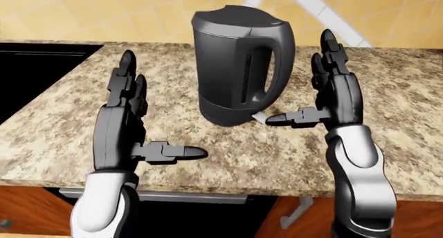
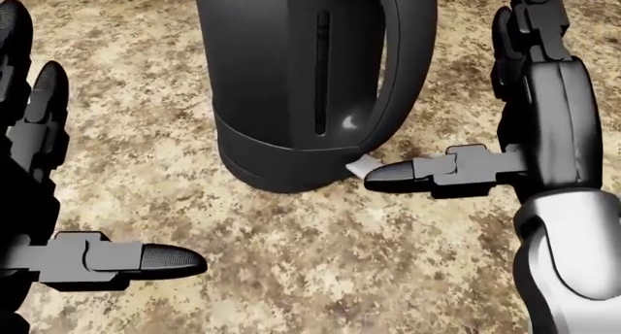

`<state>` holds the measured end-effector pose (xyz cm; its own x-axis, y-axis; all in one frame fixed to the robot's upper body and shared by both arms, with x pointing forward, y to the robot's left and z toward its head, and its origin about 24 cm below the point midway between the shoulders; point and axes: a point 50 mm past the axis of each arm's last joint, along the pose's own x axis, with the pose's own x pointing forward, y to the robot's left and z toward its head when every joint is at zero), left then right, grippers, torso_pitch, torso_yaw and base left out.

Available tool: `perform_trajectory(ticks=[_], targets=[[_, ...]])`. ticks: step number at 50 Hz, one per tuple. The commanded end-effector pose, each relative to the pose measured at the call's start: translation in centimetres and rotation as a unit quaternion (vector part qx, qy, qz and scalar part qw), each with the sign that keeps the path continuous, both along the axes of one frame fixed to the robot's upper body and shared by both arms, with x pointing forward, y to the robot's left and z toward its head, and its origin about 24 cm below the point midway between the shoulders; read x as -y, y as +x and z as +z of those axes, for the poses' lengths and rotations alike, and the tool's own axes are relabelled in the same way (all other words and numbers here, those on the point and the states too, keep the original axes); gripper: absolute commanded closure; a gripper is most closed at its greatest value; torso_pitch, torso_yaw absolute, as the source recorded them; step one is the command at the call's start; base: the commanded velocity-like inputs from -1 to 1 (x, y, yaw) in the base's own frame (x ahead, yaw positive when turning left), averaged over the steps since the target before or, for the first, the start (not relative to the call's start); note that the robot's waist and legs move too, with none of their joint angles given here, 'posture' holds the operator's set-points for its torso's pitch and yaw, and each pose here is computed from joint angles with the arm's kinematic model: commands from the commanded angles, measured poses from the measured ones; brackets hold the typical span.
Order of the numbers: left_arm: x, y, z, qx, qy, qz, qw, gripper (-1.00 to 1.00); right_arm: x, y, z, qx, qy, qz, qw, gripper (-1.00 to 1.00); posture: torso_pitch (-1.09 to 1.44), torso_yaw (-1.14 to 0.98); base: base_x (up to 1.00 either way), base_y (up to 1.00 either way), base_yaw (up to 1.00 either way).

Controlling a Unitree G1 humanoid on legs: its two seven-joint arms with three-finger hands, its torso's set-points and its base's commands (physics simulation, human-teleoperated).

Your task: Press down the lever to turn on the electric kettle.

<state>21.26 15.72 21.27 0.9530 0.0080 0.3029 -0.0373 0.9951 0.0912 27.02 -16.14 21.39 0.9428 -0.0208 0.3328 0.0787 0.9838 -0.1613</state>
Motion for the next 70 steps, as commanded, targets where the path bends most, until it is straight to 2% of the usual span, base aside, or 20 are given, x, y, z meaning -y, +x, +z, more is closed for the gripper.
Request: perform_trajectory(ticks=[1,15,20,33,45,55,56,63,64,70], targets=[[0.1,-0.4,1.0,0.035,0.002,-0.003,0.9994,-1.00,0.1,-0.3,1.5,0.045,-0.006,-0.004,0.9990,-1.00,0.00,0.00,0.00,0.00,0.00],[0.2,-0.5,0.9,0.034,0.003,-0.003,0.9994,-1.00,0.6,1.7,1.4,0.032,-0.016,-0.013,0.9993,-1.00,0.00,0.00,0.00,0.00,0.00],[0.2,-0.5,0.9,0.035,0.005,-0.003,0.9994,-1.00,0.5,2.0,1.7,0.031,-0.028,-0.018,0.9990,-1.00,0.00,0.00,0.00,0.00,0.00],[0.2,-0.5,0.9,0.035,0.004,-0.003,0.9994,-1.00,0.2,1.8,2.9,0.039,-0.027,-0.012,0.9988,-1.00,0.00,0.00,0.00,0.00,0.00],[0.4,-0.4,1.0,0.035,0.004,-0.005,0.9994,-1.00,-0.5,2.8,3.8,0.040,-0.032,-0.001,0.9987,-1.00,0.00,0.00,0.00,0.00,0.00],[0.4,-0.4,1.0,0.035,0.004,-0.005,0.9994,-1.00,-0.5,2.8,3.8,0.040,-0.032,-0.001,0.9987,-1.00,0.00,0.00,0.00,0.00,0.00],[0.3,-0.4,1.1,0.036,0.004,-0.005,0.9993,-1.00,-0.8,3.7,3.8,0.035,-0.037,0.004,0.9987,-1.00,0.00,0.00,0.00,0.00,0.00],[0.3,-0.4,1.1,0.036,0.004,-0.005,0.9993,-1.00,-0.8,3.8,3.8,0.035,-0.037,0.004,0.9987,-1.00,0.00,0.00,0.00,0.00,0.00],[0.4,-0.4,1.1,0.037,0.004,-0.005,0.9993,-1.00,-1.1,4.5,2.3,0.019,-0.040,0.010,0.9990,-1.00,0.00,0.00,0.00,0.00,0.00],[0.4,-0.3,1.1,0.037,0.004,-0.005,0.9993,-1.00,-1.2,5.0,1.7,0.012,-0.041,0.011,0.9990,-1.00,0.00,0.00,0.00,0.00,0.00]])
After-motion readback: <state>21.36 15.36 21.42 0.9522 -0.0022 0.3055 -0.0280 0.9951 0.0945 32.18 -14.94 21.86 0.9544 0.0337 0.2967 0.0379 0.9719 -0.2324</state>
